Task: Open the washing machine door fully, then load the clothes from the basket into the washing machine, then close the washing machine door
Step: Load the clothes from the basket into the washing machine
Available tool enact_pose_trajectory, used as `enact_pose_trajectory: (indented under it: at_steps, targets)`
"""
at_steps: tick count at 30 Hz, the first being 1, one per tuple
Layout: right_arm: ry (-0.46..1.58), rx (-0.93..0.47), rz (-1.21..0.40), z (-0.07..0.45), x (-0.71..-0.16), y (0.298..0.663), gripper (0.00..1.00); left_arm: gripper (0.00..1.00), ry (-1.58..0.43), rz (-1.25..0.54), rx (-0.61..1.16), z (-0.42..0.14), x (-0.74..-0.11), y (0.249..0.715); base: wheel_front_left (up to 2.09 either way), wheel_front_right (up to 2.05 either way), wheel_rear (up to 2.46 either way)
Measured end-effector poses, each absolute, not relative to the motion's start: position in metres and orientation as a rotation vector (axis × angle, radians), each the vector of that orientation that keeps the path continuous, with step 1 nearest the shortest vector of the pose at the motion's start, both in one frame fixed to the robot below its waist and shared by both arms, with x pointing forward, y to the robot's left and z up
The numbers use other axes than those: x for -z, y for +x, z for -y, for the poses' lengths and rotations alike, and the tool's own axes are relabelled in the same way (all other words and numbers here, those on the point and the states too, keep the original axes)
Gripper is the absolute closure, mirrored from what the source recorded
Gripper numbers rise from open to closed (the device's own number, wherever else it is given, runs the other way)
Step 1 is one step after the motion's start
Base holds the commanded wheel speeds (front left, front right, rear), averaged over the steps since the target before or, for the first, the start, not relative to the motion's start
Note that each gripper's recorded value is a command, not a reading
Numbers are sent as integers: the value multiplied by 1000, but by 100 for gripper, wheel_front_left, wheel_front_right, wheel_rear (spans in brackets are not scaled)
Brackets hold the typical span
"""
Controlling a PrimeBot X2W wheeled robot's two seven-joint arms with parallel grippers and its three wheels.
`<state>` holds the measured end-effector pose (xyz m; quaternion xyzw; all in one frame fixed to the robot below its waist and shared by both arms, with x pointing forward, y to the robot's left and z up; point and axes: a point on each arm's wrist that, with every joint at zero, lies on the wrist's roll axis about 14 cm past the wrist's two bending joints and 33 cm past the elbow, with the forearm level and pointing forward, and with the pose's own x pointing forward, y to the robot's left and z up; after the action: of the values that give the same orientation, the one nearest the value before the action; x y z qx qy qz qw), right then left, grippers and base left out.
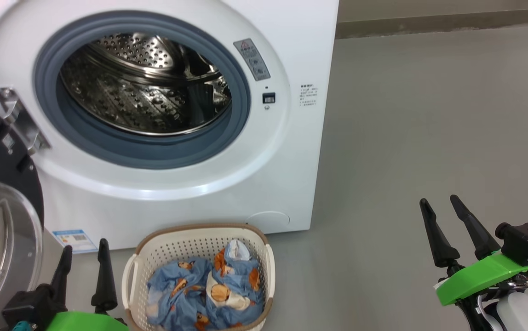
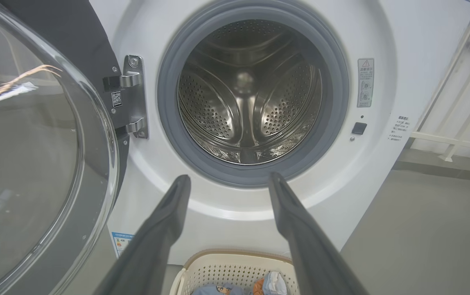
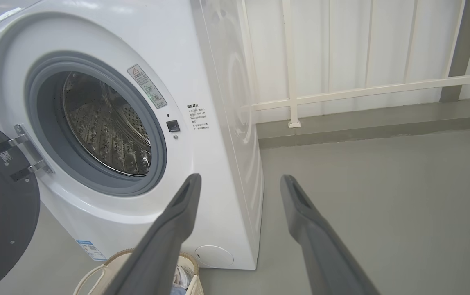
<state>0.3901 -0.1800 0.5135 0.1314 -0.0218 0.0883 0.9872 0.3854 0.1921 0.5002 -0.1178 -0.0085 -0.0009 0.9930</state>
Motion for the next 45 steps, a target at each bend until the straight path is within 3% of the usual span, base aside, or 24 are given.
enact_pose_trajectory:
  at_steps: [13, 45]
  targets:
    - [264, -179, 44, 179, -513, 391, 0, 0, -245, 19, 4, -191, -501, 385, 96, -96, 0]
    - [264, -187, 48, 177, -515, 391, 0, 0, -239, 22, -2, -193, -501, 383, 1, -1, 0]
